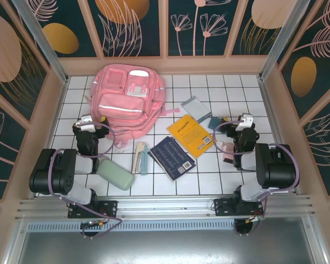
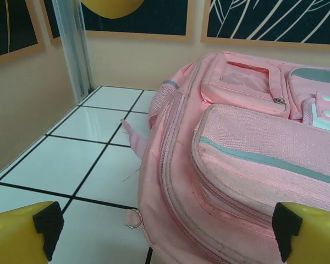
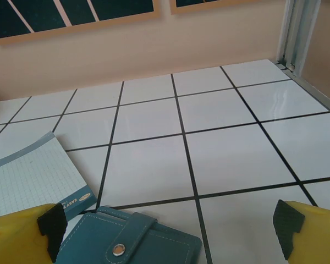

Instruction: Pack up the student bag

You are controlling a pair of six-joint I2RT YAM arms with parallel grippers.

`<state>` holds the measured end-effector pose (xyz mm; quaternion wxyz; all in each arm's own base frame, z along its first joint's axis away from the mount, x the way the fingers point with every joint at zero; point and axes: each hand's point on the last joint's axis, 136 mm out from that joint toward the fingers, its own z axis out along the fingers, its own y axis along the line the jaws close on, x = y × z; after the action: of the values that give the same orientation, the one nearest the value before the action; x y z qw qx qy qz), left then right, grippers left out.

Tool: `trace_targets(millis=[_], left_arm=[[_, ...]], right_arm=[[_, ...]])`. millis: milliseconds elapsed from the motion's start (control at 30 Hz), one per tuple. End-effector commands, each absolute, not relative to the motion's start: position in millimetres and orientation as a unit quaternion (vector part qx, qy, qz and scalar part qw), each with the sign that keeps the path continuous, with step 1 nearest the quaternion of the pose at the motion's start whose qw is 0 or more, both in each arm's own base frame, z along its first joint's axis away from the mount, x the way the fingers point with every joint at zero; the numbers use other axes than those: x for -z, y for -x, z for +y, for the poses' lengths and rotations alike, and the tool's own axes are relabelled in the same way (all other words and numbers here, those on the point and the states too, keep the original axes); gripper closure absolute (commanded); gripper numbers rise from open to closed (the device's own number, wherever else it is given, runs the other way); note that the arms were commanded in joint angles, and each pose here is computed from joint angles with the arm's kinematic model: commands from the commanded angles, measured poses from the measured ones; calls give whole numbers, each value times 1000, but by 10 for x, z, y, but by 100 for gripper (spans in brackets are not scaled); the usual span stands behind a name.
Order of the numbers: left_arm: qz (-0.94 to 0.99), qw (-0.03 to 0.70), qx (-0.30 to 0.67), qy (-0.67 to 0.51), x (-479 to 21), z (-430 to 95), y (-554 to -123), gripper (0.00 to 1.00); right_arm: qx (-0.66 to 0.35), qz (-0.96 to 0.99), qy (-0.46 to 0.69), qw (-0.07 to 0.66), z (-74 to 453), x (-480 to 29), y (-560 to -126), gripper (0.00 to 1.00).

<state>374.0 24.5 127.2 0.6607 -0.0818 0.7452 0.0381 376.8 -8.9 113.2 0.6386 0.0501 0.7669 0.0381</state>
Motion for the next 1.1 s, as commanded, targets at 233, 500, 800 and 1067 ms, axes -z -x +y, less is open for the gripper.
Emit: trace_targets(millis=[233,500,800,1067], left_arm=[[733,673,-37,88,-1362,259,-3743,1],[734,672,-36,88,-1357,257,-3747,1],[734,672,-35,88,-1361,254,-3758,1],[744,661,-43,85,-1725,263,-3877,1]], right_arm=[[-40,761,-38,646,-65,-1196,-3813,1],[-41,761,-37,647,-60,-1200,-3812,1],[-40,761,-38,647,-62,-1198,-3803,1],[1,767,-11,641,124,-1569,-3925,1]])
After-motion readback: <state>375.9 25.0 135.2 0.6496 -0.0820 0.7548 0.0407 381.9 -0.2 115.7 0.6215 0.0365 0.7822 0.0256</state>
